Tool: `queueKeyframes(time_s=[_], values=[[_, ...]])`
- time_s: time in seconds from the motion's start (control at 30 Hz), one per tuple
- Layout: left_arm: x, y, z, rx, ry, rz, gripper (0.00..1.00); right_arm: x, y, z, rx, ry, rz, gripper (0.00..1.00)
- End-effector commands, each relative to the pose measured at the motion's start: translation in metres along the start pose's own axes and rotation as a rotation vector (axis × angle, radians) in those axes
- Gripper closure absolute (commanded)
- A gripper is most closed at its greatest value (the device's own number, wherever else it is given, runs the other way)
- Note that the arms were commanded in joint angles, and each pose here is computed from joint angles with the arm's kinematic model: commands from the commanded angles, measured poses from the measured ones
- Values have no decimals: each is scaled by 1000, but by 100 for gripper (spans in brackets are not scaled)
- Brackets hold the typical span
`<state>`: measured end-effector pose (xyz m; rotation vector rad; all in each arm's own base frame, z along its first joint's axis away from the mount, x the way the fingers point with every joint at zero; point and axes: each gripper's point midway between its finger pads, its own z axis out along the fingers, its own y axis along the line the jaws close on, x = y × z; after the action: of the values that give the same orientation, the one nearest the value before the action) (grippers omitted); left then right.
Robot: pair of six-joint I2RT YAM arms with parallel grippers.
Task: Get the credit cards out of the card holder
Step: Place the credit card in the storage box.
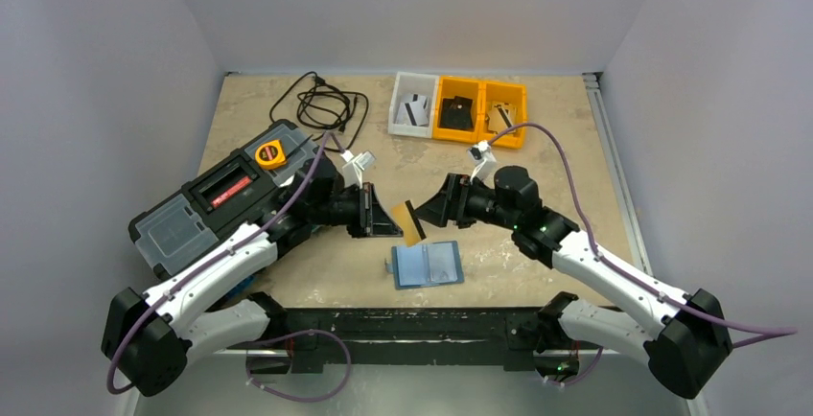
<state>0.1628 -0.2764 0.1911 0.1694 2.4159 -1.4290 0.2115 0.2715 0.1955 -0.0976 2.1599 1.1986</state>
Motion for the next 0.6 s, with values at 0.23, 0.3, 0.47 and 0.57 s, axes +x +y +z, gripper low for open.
queueKeyframes(time_s=[0.23,0.3,0.47,0.57], values=[[-23,-64,-26,263,-64,85,100,-5,68,-15,-363,27,-86,39],[-23,-64,-25,268,-61,82,100,-3,70,-16,-381,39,-81,43],[-21,-62,-23,267,-46,65,100,0,72,-17,-408,53,-65,55],[-21,-62,-22,265,-45,67,100,0,73,-17,-413,57,-63,71]])
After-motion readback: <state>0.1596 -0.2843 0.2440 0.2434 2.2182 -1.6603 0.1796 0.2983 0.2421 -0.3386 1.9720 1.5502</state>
